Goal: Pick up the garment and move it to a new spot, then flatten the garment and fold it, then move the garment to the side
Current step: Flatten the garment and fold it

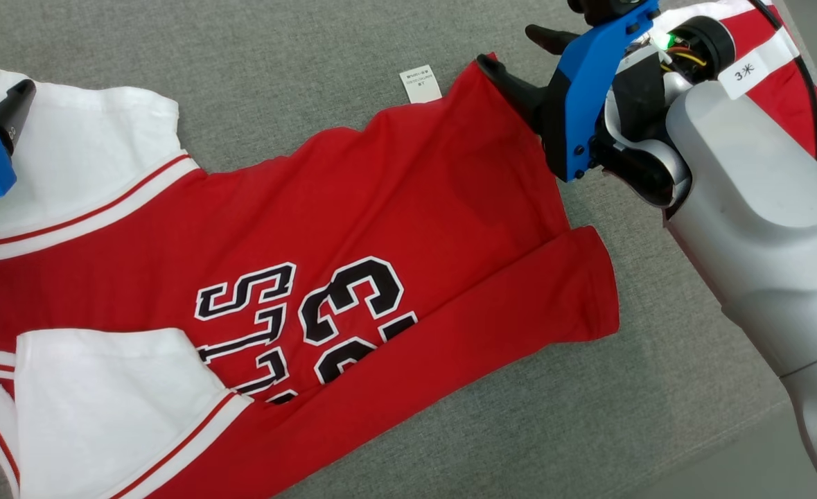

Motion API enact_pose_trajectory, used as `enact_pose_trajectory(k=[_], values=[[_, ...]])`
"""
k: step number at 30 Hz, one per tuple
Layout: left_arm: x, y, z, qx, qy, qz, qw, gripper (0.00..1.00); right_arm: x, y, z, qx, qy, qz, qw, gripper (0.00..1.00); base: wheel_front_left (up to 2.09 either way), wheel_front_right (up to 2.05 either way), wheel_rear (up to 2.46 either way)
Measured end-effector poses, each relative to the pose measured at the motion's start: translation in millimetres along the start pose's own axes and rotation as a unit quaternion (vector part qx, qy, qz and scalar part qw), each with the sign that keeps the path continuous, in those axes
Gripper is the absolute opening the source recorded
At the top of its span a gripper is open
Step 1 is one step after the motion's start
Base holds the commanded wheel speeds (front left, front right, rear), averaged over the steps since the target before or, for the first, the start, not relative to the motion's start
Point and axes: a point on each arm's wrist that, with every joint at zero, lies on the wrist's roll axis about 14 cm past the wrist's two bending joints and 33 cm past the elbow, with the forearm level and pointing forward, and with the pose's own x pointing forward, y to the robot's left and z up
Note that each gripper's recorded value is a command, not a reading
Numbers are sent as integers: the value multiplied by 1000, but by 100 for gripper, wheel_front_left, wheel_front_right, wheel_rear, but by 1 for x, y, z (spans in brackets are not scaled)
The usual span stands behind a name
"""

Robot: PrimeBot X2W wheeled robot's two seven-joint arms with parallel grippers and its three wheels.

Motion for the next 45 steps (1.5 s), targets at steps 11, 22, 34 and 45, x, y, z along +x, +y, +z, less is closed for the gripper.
enact_pose_trajectory(k=[11, 22, 34, 45], values=[[11, 10, -16, -10, 31, 24, 999, 0, -3, -10, -14, 3, 17, -11, 1000, 100, 0, 0, 0], [-3, 2, -9, 7, -10, 11, 1000, 0, 0, -14, -19, 4, 36, -18, 999, 100, 0, 0, 0], [-20, -18, -1, 3, -65, -27, 997, 0, 33, 8, -56, 1, 105, -6, 994, 33, 0, 0, 0], [-80, -32, 28, -44, -242, -37, 969, 0, 18, 8, -12, -2, -6, -18, 1000, 0, 0, 0, 0]])
